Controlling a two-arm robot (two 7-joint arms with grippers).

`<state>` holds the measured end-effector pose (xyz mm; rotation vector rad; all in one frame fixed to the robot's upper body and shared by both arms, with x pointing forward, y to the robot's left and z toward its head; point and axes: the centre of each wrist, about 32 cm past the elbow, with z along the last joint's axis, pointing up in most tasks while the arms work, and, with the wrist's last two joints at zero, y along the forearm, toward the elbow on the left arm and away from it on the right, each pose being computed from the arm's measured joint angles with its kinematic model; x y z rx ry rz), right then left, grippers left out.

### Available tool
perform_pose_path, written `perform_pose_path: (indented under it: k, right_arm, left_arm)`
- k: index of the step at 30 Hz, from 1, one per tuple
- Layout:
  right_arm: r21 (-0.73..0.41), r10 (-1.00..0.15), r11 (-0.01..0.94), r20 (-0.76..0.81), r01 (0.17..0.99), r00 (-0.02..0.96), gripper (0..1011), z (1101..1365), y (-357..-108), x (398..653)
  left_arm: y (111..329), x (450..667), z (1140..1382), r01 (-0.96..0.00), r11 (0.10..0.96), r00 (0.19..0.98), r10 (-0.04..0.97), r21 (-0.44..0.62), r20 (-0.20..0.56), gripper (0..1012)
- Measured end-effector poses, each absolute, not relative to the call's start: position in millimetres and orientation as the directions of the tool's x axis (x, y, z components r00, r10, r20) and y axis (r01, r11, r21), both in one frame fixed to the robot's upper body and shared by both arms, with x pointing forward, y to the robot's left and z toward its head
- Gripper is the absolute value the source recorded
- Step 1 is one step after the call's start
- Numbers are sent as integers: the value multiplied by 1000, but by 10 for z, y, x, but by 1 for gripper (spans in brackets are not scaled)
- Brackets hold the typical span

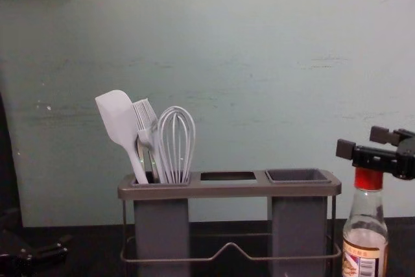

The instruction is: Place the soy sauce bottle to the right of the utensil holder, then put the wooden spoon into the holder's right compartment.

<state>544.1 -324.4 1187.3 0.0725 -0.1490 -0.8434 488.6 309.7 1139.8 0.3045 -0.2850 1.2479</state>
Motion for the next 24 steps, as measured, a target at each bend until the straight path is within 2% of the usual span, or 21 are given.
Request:
perform_pose_path:
  k: [11,24]
  right_arm:
    - [109,-752,659,119,745,648,1000,12067,-3219,5361]
    - [111,-727,687,135,718,674,1002,12159,-3151,5094]
  left_arm:
    - [3097,4886,11398,-955,287,292,880,70,374,1005]
    - [3096,4886,11398,-955,287,292,880,70,374,1005]
